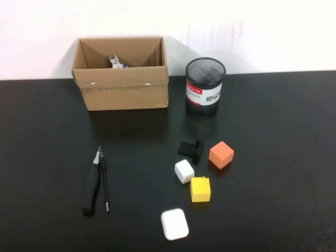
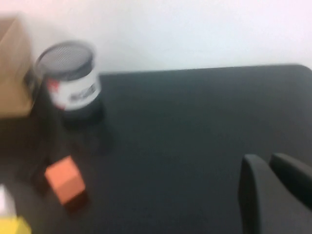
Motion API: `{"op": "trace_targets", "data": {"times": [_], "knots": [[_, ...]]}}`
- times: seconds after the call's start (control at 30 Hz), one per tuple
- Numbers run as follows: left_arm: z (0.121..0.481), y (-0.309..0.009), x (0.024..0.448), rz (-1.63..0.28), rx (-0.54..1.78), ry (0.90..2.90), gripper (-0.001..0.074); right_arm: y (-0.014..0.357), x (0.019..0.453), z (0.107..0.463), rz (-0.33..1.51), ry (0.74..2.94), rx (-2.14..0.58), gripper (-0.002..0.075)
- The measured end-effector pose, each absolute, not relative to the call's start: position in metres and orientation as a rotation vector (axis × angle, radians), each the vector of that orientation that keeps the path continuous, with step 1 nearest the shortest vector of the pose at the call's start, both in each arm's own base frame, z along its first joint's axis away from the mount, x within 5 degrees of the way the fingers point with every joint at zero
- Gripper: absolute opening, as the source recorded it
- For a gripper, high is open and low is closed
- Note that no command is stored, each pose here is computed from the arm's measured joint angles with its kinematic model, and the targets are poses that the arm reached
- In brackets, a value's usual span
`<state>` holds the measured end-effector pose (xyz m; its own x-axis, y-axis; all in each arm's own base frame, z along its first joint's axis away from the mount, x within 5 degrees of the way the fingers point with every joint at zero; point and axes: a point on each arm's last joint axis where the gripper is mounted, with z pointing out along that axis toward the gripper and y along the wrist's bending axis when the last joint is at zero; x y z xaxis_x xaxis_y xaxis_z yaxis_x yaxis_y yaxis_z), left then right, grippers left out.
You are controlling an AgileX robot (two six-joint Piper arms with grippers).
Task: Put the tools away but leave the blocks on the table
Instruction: Pick up the black Screwdriver from the table
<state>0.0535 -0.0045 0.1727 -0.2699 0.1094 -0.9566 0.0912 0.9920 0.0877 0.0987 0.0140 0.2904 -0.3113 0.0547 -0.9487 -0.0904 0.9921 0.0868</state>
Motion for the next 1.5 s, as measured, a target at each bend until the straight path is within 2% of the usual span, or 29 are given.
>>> {"op": "trace_targets", "data": {"times": [0.17, 0.27, 0.47, 0.63, 0.97, 1.2, 1.5], "knots": [[0.173, -0.004, 0.053, 0.018, 0.146, 1.847, -0.0004, -0.001, 0.083, 0.258, 0.177, 1.841, 0.248, -0.0009], [0.173, -0.004, 0.053, 0.018, 0.146, 1.847, -0.0004, -0.006, 0.079, 0.246, 0.154, 1.839, 0.32, -0.0009], [0.173, -0.004, 0.053, 0.018, 0.146, 1.847, -0.0004, -0.006, 0.076, 0.24, 0.049, 1.856, 0.2, -0.0009], [0.173, -0.004, 0.053, 0.018, 0.146, 1.847, -0.0004, -0.006, 0.066, 0.24, -0.053, 1.762, 0.053, -0.0009], [0.173, -0.004, 0.053, 0.018, 0.146, 1.847, -0.0004, -0.006, 0.056, 0.19, -0.167, 1.725, -0.018, -0.0009], [0.173, -0.004, 0.053, 0.018, 0.146, 1.847, -0.0004, -0.007, 0.052, 0.171, -0.161, 1.88, 0.014, -0.0009], [0.173, -0.004, 0.053, 0.018, 0.146, 1.847, -0.0004, -0.007, 0.052, 0.171, -0.157, 1.881, 0.021, -0.0009]]}}
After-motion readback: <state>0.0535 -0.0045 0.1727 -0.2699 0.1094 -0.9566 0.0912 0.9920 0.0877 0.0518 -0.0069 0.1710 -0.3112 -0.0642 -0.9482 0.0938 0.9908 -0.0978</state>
